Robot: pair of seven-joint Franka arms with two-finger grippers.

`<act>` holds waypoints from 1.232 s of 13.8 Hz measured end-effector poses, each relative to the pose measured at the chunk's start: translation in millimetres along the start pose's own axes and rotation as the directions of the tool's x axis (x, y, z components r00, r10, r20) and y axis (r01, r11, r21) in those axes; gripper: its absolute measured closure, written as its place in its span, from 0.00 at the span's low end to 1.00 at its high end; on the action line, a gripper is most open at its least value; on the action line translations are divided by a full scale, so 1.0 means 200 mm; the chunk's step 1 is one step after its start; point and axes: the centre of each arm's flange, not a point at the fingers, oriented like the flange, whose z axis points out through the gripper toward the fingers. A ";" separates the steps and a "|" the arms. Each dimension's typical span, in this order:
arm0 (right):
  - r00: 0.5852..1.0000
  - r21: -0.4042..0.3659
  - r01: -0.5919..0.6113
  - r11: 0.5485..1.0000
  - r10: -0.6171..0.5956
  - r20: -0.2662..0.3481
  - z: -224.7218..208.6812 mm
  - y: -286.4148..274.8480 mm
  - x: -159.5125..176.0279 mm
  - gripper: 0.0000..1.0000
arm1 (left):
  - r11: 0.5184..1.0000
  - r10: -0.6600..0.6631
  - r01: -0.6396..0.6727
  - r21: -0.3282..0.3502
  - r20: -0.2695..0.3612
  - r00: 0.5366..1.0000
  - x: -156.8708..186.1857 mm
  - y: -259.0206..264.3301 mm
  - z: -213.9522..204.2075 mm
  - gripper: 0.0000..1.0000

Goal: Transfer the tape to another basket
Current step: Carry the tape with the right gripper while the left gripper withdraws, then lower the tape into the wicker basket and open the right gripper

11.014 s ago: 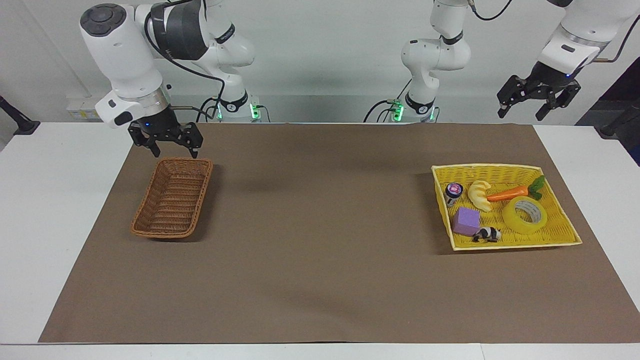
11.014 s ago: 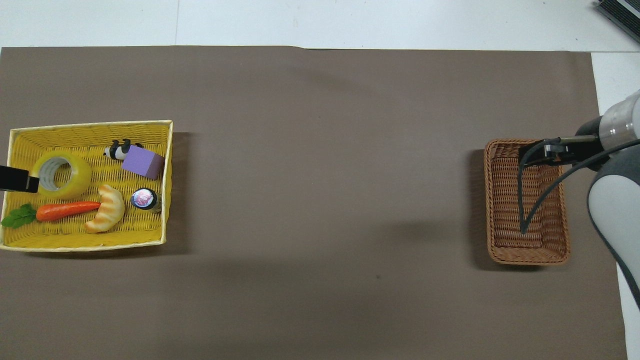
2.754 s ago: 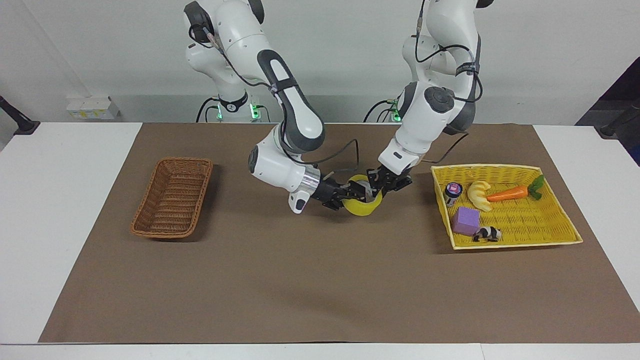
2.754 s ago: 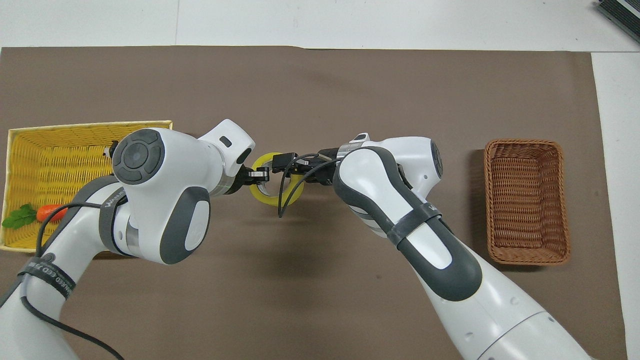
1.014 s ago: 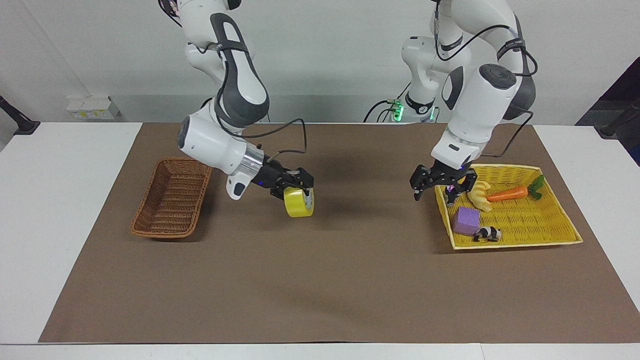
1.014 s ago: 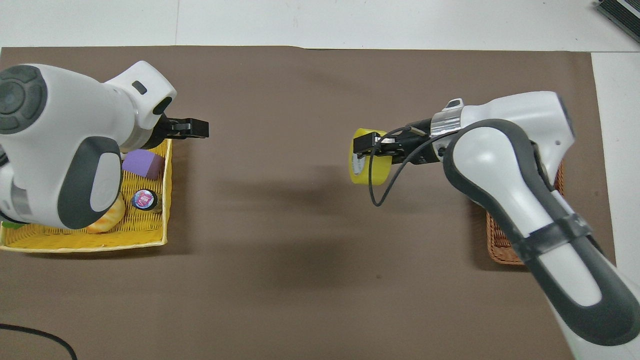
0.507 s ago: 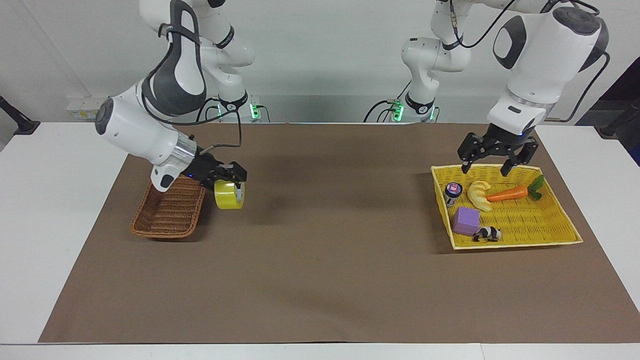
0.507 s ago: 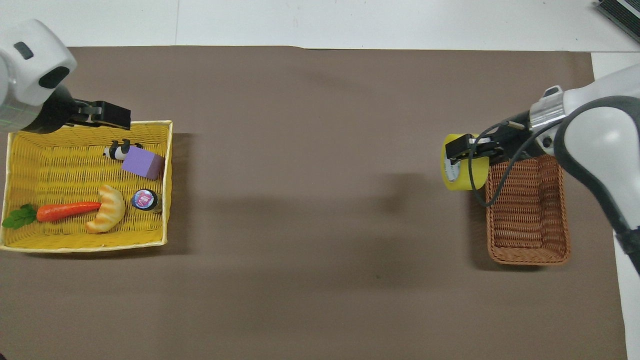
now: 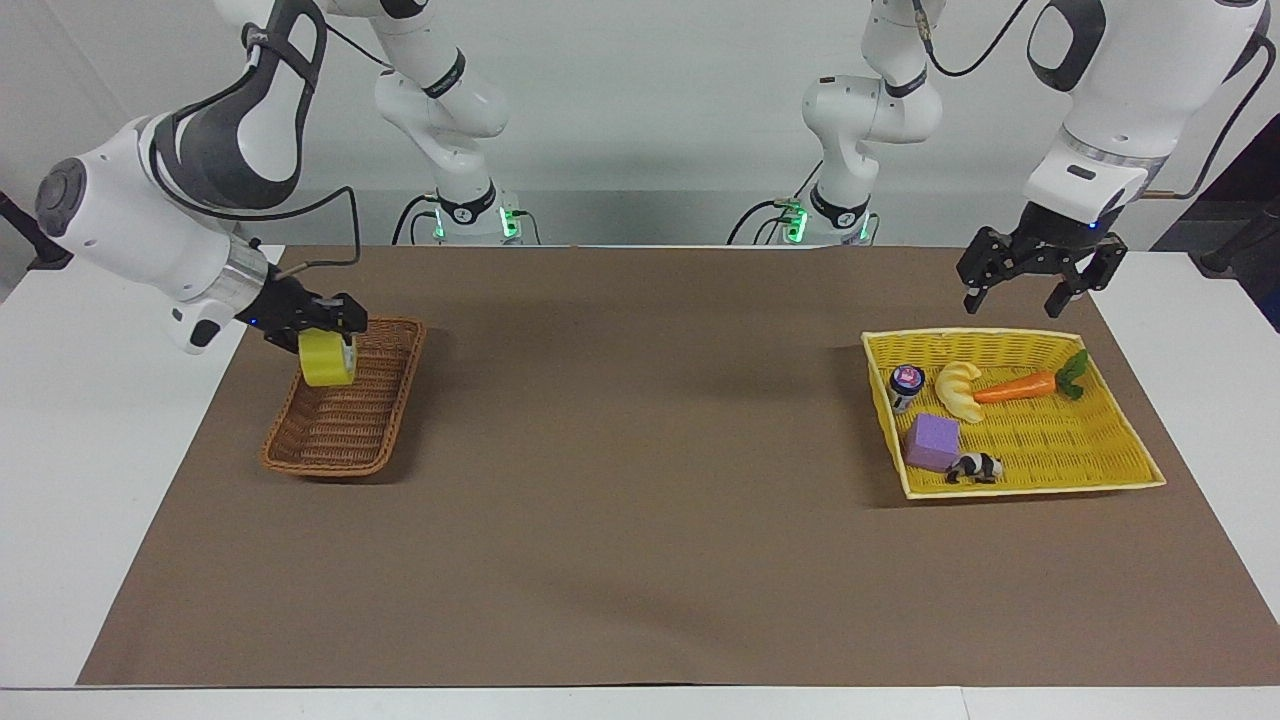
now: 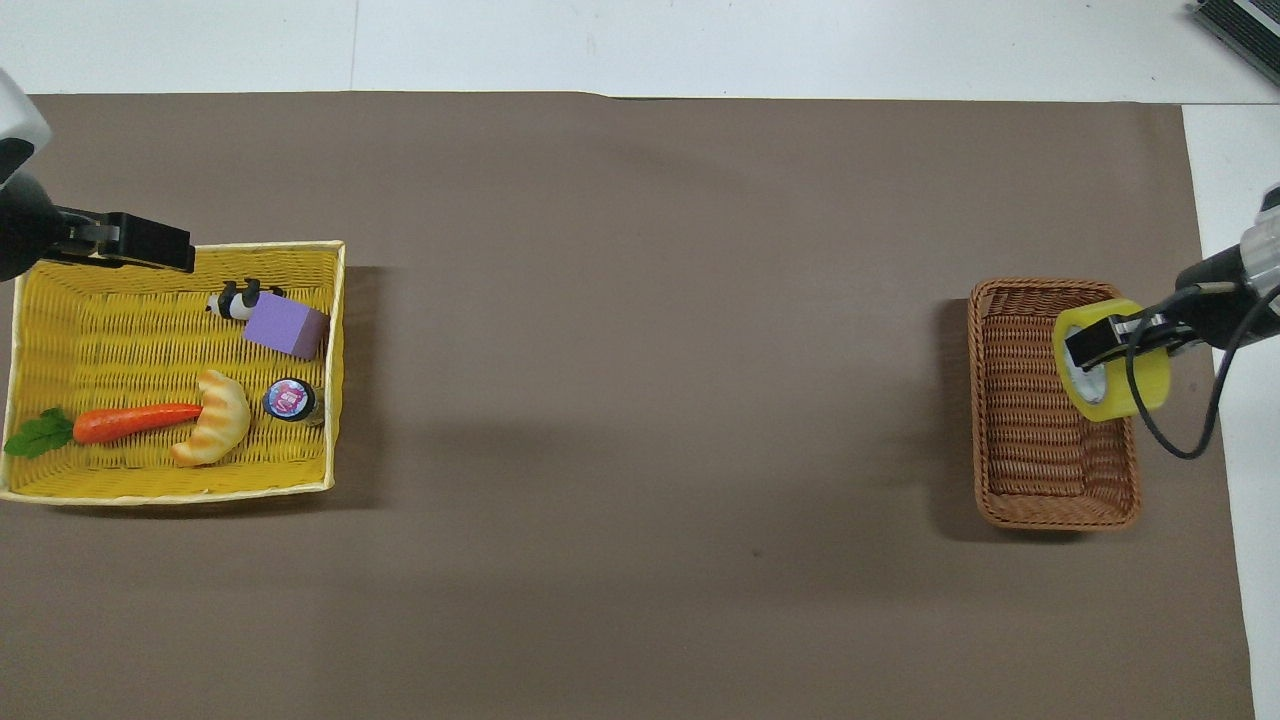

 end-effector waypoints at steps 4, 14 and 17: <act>1.000 -0.144 0.017 0.989 -0.013 0.027 0.22 0.06 -0.06 1.00 | 1.000 0.002 -0.002 -0.002 -0.005 1.000 -0.02 0.00 -0.04 0.00; 0.999 -0.240 0.045 0.970 -0.042 0.021 0.69 0.17 -0.10 0.65 | 1.000 -0.010 0.010 -0.001 -0.003 1.000 -0.02 -0.03 -0.04 0.00; 0.999 -0.241 0.045 0.969 -0.041 0.021 0.66 0.17 -0.10 0.27 | 1.000 -0.018 0.018 0.001 -0.003 1.000 -0.02 -0.06 -0.04 0.00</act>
